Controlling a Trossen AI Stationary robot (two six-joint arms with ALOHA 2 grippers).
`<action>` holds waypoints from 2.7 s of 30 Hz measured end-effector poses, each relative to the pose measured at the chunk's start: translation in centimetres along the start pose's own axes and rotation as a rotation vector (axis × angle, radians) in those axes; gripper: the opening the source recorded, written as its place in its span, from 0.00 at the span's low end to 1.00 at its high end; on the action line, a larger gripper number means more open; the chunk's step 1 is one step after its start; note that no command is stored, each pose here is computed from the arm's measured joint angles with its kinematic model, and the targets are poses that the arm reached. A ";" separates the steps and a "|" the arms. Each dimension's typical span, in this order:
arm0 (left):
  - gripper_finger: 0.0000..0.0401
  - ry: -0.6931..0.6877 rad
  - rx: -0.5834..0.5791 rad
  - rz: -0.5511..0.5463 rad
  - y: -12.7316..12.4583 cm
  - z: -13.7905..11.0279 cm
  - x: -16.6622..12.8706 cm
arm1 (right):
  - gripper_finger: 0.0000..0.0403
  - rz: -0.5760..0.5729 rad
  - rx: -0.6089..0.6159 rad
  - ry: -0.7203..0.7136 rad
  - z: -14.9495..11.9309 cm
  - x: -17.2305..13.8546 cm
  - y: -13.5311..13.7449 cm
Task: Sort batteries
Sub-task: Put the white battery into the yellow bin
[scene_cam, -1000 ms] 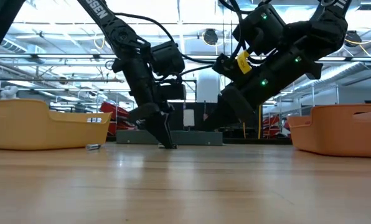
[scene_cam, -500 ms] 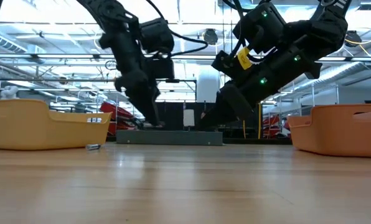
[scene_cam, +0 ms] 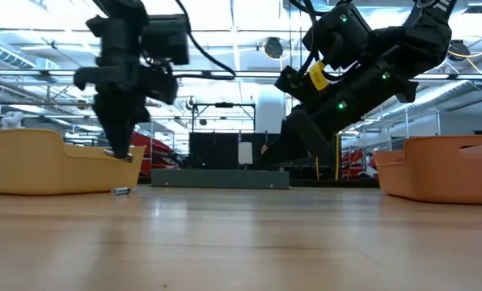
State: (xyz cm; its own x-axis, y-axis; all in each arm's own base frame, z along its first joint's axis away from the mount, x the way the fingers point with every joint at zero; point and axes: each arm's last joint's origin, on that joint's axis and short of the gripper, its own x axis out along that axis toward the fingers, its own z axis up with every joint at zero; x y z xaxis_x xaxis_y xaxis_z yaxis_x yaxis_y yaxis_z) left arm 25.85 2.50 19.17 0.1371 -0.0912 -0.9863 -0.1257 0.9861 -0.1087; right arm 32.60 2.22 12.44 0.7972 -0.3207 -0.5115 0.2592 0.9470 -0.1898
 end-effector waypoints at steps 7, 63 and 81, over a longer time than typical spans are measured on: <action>0.05 -0.065 -0.115 0.035 -0.1 -2.4 -1.5 | 0.30 0.025 -0.001 0.001 0.0 0.0 0.1; 0.46 -0.097 0.009 0.185 -3.0 -1.3 0.7 | 0.30 0.062 -0.006 0.023 -0.2 0.2 -0.4; 0.46 0.042 -0.151 0.094 -2.6 -0.2 5.0 | 0.30 0.062 -0.005 0.021 -0.1 0.2 -0.4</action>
State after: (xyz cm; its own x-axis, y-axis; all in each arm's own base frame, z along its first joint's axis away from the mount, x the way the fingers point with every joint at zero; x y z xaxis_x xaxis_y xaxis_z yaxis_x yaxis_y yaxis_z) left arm 26.66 -0.58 14.53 0.0767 -0.0088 -0.9970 -0.2824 0.9588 -0.0302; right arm 32.61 1.78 12.27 0.7999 -0.2622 -0.5399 0.2073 0.9649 -0.1614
